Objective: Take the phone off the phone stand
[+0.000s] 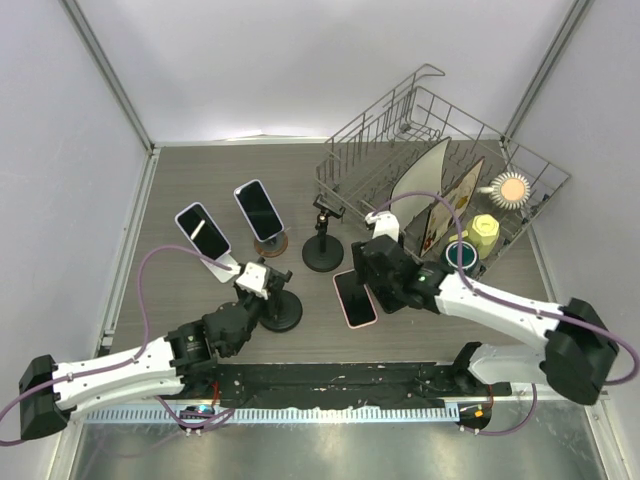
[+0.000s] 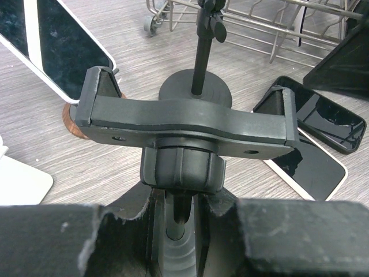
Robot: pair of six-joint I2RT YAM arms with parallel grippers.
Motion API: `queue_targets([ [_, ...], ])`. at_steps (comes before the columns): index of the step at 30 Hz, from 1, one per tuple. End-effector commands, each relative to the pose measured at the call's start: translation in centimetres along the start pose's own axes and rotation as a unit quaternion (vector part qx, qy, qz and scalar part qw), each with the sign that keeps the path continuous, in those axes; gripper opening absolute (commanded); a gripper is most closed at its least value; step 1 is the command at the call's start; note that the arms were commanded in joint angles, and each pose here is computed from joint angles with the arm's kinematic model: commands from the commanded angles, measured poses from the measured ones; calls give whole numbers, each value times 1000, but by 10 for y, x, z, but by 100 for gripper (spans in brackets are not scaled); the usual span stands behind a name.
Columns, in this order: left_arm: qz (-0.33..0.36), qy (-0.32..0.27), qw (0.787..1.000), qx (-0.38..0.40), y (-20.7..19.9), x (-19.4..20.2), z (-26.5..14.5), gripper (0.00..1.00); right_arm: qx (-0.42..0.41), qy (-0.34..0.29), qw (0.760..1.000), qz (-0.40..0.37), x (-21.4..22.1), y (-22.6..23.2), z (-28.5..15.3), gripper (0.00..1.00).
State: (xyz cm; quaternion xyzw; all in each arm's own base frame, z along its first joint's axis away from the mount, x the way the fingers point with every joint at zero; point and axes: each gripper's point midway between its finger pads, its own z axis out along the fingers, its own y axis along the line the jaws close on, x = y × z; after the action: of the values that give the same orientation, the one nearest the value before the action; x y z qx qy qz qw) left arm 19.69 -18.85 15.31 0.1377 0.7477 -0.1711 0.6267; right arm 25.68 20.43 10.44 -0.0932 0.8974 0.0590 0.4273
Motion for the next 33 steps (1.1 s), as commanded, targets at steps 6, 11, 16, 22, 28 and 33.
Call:
queue_targets([
  [6, -36, -39, 998, 30, -23, -48, 8, 0, -154, -87, 984, 8, -38, 33, -47, 74],
  [11, -46, -52, 997, 43, -24, -87, 14, 0, -169, -116, 979, 16, -46, 30, -62, 75],
  [16, -44, -54, 997, 27, -6, -158, 23, 0, -171, -137, 975, 29, -50, 24, -70, 75],
  [22, -13, -52, 997, -59, 44, -232, 32, 0, -165, -148, 974, 37, -49, 17, -74, 76],
  [28, -34, -89, 980, -174, 129, -296, 36, 0, -176, -157, 971, 49, -46, 17, -78, 77],
  [33, -80, -145, 946, -279, 228, -328, 48, 0, -200, -169, 963, 59, -43, 19, -84, 78],
])
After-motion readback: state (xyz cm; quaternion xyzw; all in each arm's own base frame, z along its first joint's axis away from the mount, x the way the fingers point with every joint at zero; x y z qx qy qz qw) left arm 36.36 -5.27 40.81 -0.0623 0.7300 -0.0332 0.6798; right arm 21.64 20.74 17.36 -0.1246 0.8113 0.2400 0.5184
